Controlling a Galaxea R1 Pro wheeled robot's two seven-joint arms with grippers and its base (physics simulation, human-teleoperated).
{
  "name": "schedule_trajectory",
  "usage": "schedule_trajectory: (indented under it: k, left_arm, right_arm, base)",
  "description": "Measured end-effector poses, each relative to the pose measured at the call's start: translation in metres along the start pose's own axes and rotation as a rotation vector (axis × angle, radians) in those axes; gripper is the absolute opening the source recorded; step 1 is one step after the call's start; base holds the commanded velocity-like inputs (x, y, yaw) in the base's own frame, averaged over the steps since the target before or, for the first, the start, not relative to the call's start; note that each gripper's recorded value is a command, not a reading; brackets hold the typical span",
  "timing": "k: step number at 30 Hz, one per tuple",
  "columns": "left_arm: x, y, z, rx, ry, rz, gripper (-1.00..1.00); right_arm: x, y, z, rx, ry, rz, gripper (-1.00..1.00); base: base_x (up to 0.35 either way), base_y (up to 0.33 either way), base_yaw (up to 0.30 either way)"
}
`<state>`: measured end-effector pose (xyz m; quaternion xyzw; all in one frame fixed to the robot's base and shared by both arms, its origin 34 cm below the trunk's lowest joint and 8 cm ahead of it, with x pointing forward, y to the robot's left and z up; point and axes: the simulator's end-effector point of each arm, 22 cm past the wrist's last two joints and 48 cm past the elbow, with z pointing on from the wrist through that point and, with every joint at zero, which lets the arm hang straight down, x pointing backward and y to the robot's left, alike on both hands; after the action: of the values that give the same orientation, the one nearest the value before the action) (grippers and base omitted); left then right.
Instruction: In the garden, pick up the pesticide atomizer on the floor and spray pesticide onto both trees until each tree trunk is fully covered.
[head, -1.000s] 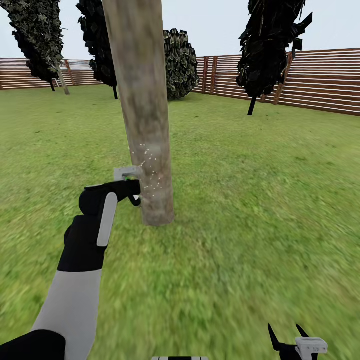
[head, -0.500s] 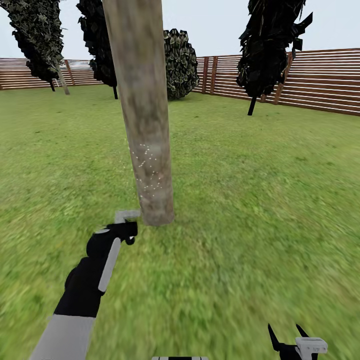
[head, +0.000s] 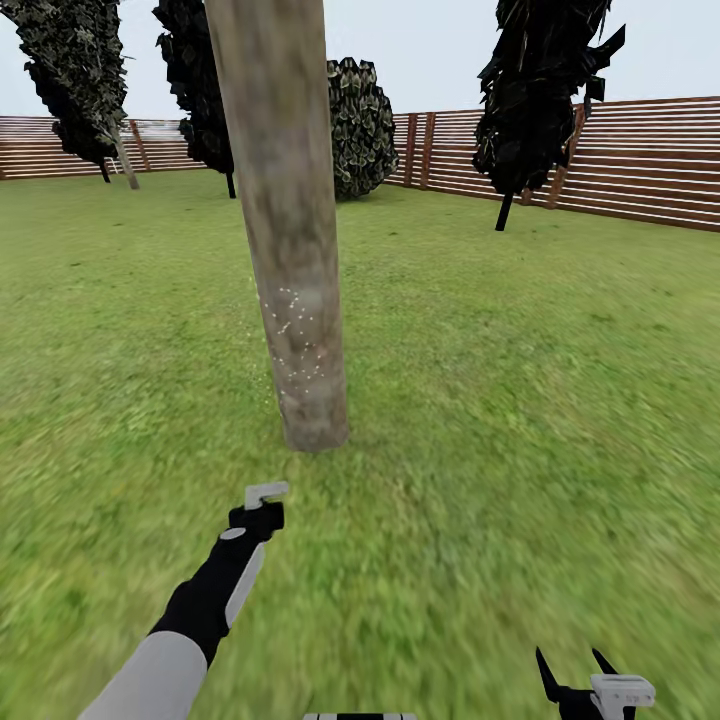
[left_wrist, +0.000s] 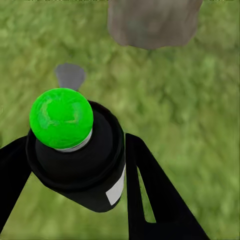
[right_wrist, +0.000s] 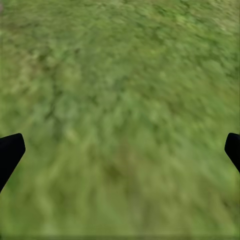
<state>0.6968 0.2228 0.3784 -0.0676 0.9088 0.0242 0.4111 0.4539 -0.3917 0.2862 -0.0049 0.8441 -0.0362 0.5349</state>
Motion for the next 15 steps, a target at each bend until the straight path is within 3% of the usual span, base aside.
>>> schedule_trajectory:
  k: [3,9,15]
  left_arm:
    - [0.007,0.008,0.0,-0.036,0.006,0.003,-1.0]
    - [0.008,0.016,0.0,-0.058,0.004,0.0,-1.0]
    - [0.003,0.02,0.0,-0.07,-0.004,-0.005,-1.0]
  right_arm:
    - [0.0,0.0,0.0,0.0,-0.001,0.0,1.0]
    - [0.0,0.0,0.0,0.0,-0.002,-0.001,1.0]
    - [0.0,0.006,0.0,-0.005,-0.001,0.007,1.0]
  base:
    - [0.006,-0.023,0.0]
    - [0.082,-0.223,0.015]
    - [0.13,-0.26,0.231]
